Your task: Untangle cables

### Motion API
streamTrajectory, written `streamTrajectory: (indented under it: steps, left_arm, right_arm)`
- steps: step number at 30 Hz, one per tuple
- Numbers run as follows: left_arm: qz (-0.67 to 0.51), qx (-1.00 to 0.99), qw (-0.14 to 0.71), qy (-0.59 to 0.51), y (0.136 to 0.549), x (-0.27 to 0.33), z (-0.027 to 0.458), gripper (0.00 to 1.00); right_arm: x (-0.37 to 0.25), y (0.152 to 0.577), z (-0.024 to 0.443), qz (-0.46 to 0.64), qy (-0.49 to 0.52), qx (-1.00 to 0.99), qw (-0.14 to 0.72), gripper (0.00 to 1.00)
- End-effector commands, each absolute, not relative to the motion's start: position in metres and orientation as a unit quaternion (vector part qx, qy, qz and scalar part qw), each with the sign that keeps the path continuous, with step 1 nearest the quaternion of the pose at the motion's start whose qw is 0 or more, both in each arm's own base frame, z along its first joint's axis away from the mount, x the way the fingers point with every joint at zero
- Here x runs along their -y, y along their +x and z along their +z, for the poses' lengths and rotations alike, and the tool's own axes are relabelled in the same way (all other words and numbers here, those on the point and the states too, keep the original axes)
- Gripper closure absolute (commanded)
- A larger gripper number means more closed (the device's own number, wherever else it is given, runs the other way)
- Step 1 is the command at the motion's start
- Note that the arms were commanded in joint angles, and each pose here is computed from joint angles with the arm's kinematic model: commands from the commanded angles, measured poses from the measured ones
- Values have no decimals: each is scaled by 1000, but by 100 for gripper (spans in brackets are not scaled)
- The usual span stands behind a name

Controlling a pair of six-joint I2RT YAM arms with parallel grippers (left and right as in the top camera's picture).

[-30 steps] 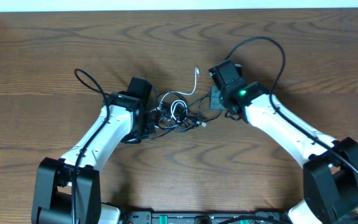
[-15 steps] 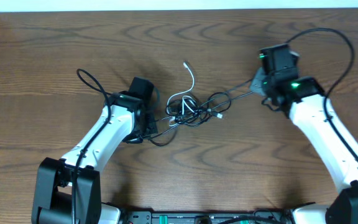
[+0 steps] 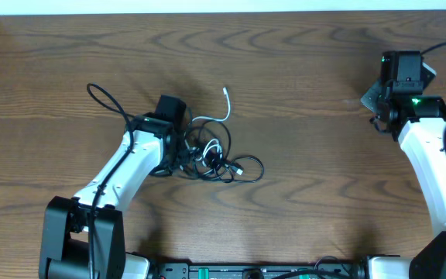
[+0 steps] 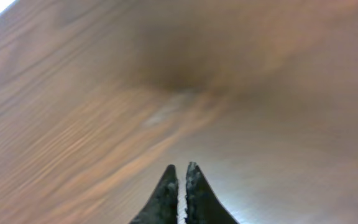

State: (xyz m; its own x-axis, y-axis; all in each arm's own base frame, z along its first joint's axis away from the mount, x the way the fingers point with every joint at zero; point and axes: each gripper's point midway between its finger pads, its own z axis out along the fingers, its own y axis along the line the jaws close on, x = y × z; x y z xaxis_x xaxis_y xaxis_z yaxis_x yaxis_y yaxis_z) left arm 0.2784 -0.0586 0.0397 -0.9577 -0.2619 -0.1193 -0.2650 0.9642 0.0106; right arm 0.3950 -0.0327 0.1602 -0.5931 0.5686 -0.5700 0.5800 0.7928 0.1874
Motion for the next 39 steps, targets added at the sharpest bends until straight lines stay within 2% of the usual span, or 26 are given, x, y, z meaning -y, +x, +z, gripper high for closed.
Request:
streamTrajectory:
  steps: [1,3,6,9,12,17,22,27,34,39]
  left_arm:
    - [-117,-991,50,-49,284,106,43,93]
    - [-186,-981,63,-3,290,130,51,93]
    - [-212,-974,76,14,295,140,56,92]
    - [-213,-974,80,15,297,140,56,92]
    - [-213,-973,82,15,298,141,57,92]
    - [-230,-969,90,20,302,146,60,93]
    - [-297,-949,102,41,307,169,75,93]
    - [-338,-933,113,56,311,182,86,92]
    - [-349,-928,116,60,312,185,89,93]
    - [-349,-928,116,60,312,185,89,93]
  right_arm:
    - [-49,401,175,166,159,-927,296,91]
    - [-86,394,182,232,75,-928,283,81]
    - [-127,377,187,288,-17,-920,265,67]
    - [-156,359,183,304,-79,-918,241,57]
    - [-177,343,173,301,-116,-922,214,51]
    - [-211,320,153,302,-157,-926,165,51]
    - [-240,303,128,292,-186,-930,125,53]
    - [-251,300,100,254,-166,-948,102,54]
    - [-245,312,66,176,-65,-977,100,55]
    - [-254,315,50,178,-47,-978,94,57]
